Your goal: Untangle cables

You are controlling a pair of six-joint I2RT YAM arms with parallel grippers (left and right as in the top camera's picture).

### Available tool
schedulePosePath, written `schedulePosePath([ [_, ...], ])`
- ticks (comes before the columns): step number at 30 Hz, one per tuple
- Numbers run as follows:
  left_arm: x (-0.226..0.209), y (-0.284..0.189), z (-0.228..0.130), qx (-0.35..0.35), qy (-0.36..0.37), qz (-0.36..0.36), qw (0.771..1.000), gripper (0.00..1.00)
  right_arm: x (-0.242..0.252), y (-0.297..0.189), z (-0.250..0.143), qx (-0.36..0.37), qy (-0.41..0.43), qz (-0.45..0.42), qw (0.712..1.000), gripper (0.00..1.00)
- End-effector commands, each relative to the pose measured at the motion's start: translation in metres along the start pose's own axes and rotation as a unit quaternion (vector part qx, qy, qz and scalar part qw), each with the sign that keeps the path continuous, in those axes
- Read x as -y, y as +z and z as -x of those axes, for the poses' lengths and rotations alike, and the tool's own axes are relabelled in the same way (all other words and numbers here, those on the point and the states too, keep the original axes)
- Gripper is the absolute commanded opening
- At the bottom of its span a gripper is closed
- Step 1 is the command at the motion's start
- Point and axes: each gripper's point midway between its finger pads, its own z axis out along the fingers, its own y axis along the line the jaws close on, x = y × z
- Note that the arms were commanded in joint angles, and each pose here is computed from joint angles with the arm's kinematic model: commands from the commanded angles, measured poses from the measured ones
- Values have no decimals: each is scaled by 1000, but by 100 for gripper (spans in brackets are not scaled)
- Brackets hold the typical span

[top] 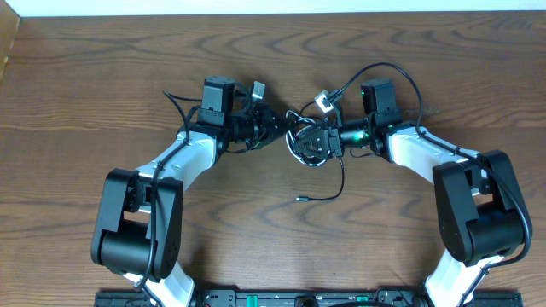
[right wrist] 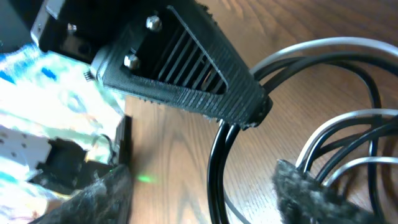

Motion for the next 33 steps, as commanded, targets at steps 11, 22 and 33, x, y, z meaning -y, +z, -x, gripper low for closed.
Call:
schedulePosePath([
  [11,4,-1,2,-2,-29,-6,1000,8,-5,-2,-3,-4,-23,17,1000,84],
  [22,35,-4,-3,-40,-62,-73,995,7,-6,10,-9,-18,-29,8,999,80],
  [33,39,-4,1,-24,24,-81,996,8,-11,15,-7,-17,-29,14,999,1],
])
